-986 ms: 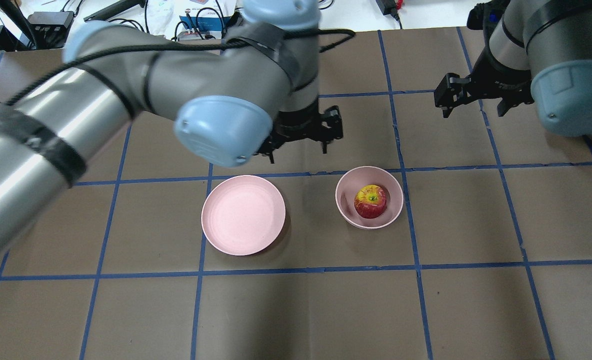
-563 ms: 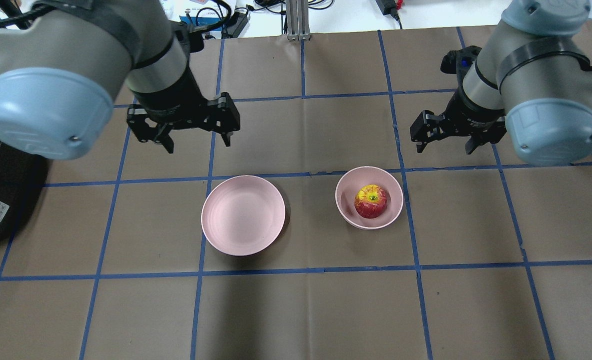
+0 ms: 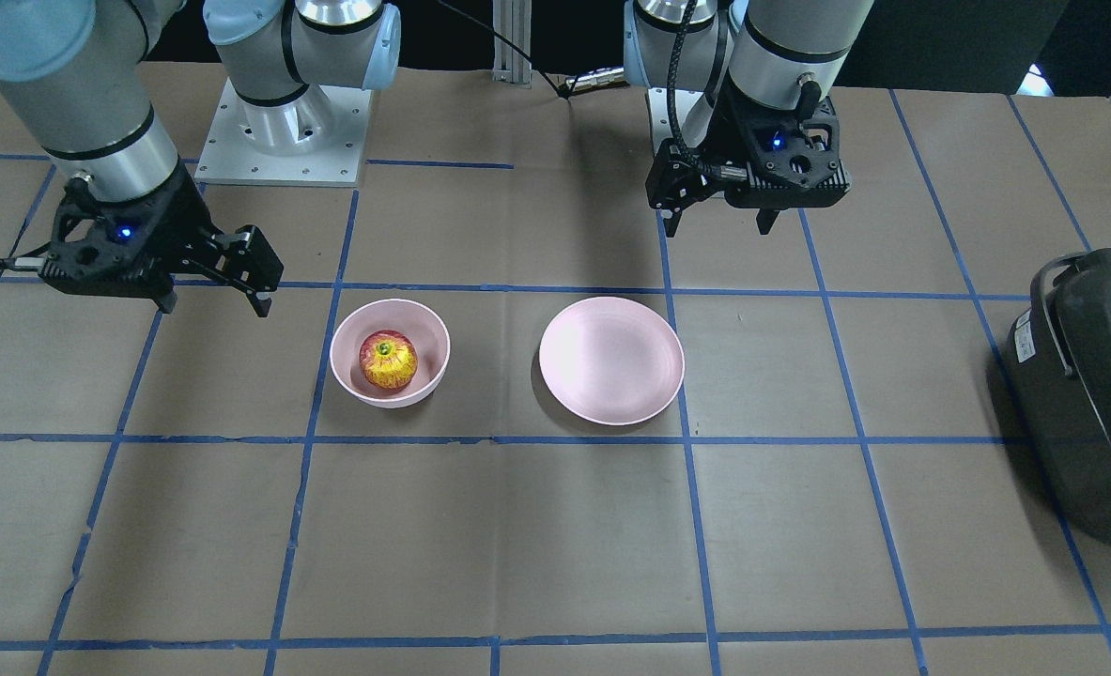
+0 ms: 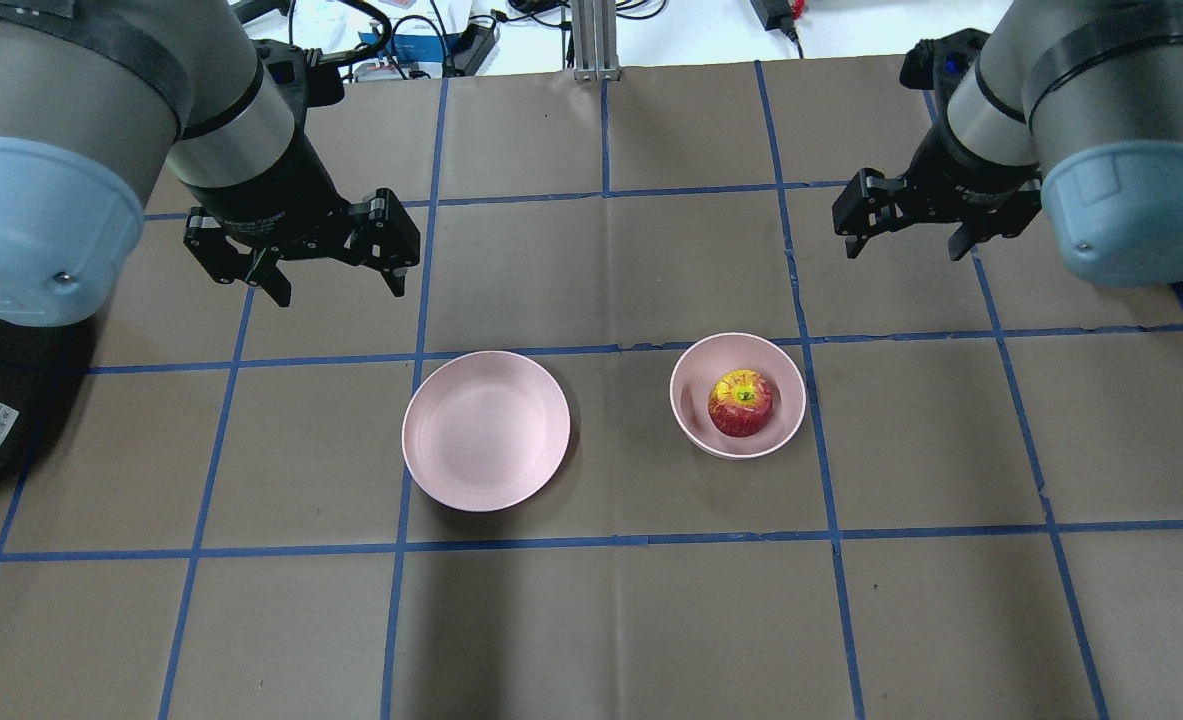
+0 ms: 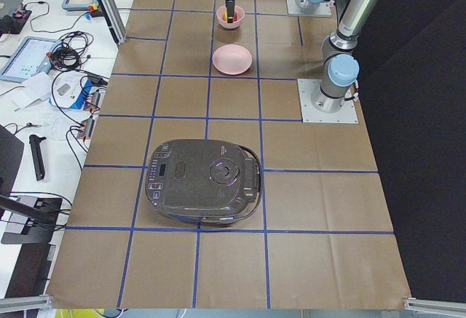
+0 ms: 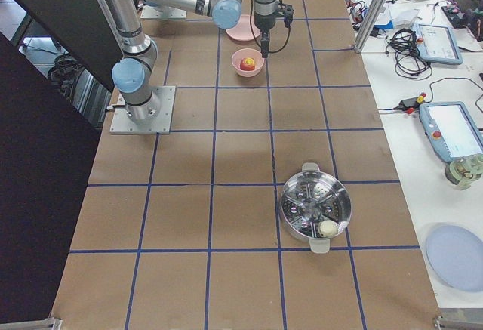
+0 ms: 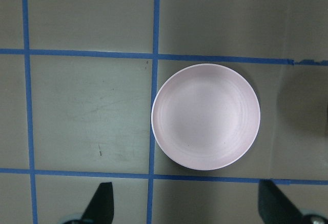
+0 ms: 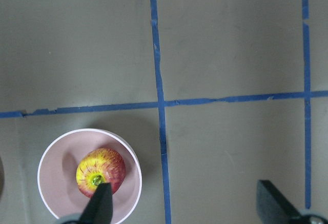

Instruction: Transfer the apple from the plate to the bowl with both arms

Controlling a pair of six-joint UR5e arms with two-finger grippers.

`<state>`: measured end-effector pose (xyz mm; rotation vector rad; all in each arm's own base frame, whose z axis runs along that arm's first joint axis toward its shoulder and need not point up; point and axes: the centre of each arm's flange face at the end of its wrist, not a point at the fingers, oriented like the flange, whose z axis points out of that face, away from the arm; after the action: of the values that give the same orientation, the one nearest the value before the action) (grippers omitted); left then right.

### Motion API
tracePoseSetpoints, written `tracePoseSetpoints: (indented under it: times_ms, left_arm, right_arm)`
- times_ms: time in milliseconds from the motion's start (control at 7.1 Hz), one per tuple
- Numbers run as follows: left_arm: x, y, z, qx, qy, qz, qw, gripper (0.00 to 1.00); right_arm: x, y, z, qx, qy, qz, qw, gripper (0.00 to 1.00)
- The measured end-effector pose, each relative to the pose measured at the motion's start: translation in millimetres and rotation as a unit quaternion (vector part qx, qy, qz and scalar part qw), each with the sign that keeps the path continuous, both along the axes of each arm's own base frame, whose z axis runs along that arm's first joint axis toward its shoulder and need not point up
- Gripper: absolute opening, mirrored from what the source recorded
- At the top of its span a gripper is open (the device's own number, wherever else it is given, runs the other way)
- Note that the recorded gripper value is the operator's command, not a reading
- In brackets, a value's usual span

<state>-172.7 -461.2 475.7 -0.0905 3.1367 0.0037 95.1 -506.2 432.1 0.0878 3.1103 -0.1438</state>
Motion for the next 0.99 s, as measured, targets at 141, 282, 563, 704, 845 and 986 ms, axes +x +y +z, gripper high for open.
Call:
tracePoseSetpoints:
  times_ms: [141, 282, 563, 704, 845, 986]
  left_arm:
    - [0, 0, 0, 0.000, 0.000, 0.000, 1.0000, 1.00]
    - [0, 1, 0, 0.000, 0.000, 0.000, 1.0000, 1.00]
    - [0, 1, 0, 0.001, 0.000, 0.000, 1.0000, 1.00]
    - [0, 1, 0, 0.001, 0.000, 0.000, 1.0000, 1.00]
    - [0, 1, 0, 0.001, 0.000, 0.000, 1.0000, 1.00]
    - [0, 1, 0, 0.001, 0.000, 0.000, 1.0000, 1.00]
  right_arm:
    - [-1, 0, 24, -0.005, 0.004, -0.001, 1.0000, 1.00]
    - [-1, 2, 37, -0.008, 0.007, -0.007, 0.9999, 1.00]
    - [9, 6, 47, -0.011, 0.008, -0.018, 0.9997, 1.00]
    - [15, 7, 49, -0.012, 0.007, -0.020, 0.9997, 1.00]
    - [18, 8, 49, -0.012, 0.007, -0.021, 0.9997, 1.00]
    - [19, 8, 50, -0.011, 0.007, -0.021, 0.9997, 1.00]
